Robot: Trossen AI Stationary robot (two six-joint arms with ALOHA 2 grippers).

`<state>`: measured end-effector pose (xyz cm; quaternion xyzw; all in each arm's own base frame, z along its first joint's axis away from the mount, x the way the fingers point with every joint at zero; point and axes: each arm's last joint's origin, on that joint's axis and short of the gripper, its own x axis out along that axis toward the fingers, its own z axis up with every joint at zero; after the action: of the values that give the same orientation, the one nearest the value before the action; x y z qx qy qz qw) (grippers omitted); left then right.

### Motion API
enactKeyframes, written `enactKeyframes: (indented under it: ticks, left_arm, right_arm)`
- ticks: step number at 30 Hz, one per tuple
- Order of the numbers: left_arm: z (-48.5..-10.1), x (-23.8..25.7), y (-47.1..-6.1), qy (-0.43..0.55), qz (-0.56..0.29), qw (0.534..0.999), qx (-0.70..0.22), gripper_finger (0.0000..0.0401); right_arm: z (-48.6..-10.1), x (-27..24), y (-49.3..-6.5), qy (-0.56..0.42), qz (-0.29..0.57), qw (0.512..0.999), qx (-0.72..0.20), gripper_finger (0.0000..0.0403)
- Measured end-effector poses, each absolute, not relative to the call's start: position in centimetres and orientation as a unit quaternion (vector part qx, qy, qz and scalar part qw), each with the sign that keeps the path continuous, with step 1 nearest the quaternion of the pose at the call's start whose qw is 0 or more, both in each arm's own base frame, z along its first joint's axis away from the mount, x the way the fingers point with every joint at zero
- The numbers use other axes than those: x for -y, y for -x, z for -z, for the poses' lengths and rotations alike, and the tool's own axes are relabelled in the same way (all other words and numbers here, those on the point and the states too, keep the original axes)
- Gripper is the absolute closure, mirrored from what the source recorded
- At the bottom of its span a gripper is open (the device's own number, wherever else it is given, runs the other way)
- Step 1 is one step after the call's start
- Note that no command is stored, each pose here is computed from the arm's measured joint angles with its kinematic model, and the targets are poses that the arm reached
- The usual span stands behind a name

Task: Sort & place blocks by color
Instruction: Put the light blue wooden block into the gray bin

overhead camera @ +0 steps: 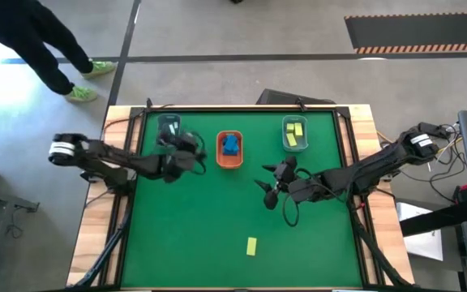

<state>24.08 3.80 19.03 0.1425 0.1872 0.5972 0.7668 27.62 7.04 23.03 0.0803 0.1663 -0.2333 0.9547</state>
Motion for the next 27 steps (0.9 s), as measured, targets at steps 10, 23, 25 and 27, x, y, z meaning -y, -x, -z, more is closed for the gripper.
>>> enactKeyframes:
  ticks: [10,23,25,27]
  left_arm:
    - [-19.1,-9.7,-20.4,-0.031,-0.658,0.73,-0.182,0.0286]
    - [-18.1,-11.2,-19.2,-0.025,-0.674,0.706,-0.214,0.0258]
    - [-18.0,-11.2,-19.1,-0.019,-0.677,0.705,-0.213,0.0256]
    - [-17.9,-11.2,-19.1,-0.012,-0.678,0.705,-0.21,0.0255]
  right_arm:
    - [-21.7,-7.3,-28.4,-0.075,0.236,0.952,-0.182,0.0161]
    - [-20.9,-7.4,-28.6,-0.077,0.238,0.949,-0.189,0.0161]
    - [-21.0,-7.4,-28.6,-0.077,0.238,0.95,-0.189,0.0161]
    - [-21.0,-7.4,-28.6,-0.077,0.238,0.95,-0.189,0.0161]
